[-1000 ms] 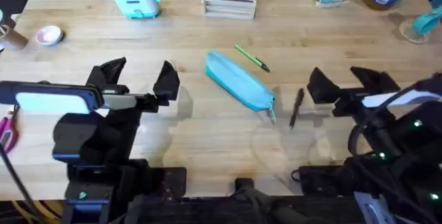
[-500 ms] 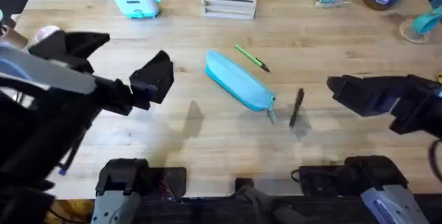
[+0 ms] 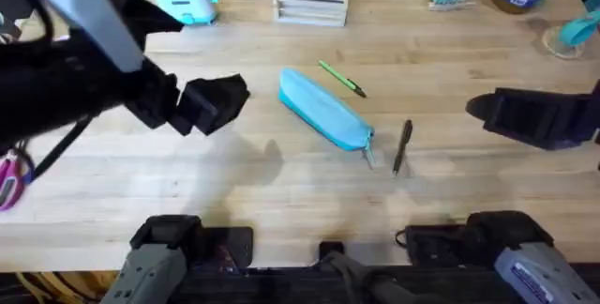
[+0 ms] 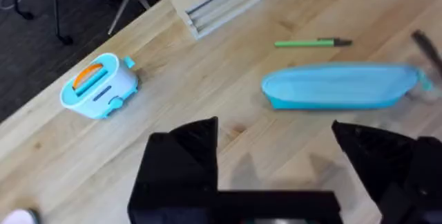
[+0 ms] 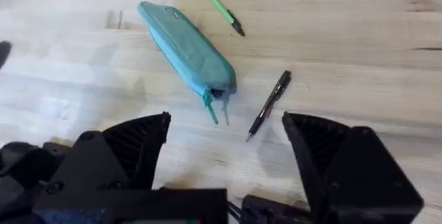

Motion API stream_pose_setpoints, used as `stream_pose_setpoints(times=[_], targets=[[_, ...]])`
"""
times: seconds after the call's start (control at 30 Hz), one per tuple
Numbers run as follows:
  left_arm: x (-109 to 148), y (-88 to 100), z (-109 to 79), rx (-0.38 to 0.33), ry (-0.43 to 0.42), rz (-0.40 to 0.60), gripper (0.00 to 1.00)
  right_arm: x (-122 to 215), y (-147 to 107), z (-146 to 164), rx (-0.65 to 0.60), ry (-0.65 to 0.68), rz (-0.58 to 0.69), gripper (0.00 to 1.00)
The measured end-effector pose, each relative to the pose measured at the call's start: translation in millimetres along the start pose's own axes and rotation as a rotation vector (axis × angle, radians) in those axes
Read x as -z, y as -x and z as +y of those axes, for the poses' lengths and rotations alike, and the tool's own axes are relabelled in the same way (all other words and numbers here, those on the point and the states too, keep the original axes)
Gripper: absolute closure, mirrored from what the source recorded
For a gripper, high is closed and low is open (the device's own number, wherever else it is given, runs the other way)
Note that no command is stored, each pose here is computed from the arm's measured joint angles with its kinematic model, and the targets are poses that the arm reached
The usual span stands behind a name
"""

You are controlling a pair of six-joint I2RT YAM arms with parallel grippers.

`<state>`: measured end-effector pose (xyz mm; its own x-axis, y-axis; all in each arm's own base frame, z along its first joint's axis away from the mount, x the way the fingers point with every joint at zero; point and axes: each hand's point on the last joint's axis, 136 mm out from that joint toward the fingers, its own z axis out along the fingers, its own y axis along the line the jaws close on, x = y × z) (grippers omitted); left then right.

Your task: Unzip the bag, pick up the pens from the table one at a time and place them inside, then zip the bag closed.

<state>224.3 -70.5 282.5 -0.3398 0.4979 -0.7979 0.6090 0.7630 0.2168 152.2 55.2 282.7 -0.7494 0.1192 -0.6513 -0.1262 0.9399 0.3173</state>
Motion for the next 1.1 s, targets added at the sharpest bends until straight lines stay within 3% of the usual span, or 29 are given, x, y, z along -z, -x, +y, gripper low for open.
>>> stream_pose_setpoints(times=[0.27,0.4,0.57,0.83,1.0,1.03,1.1], targets=[[-49,-18.6,6.2,-0.3,-0.164,0.108,0.009,0,3,3,0.043,0.017,-0.012,0.004],[-73,-18.5,9.3,-0.461,-0.231,0.076,0.008,1,12,4,0.077,0.02,-0.049,0.004],[-107,-12.5,26.7,-0.622,-0.233,0.022,0.008,1,22,6,0.101,0.024,-0.087,0.004],[-136,-14.7,23.7,-0.682,-0.315,-0.05,0.008,1,22,6,0.107,0.023,-0.091,0.004],[-153,-25.1,8.2,-0.69,-0.435,-0.109,0.008,1,23,6,0.105,0.024,-0.091,0.004],[-159,-36.7,-3.0,-0.677,-0.515,-0.12,0.008,1,20,6,0.09,0.024,-0.082,0.004],[-161,-42.7,-9.4,-0.675,-0.557,-0.129,0.008,1,16,5,0.083,0.022,-0.064,0.004]])
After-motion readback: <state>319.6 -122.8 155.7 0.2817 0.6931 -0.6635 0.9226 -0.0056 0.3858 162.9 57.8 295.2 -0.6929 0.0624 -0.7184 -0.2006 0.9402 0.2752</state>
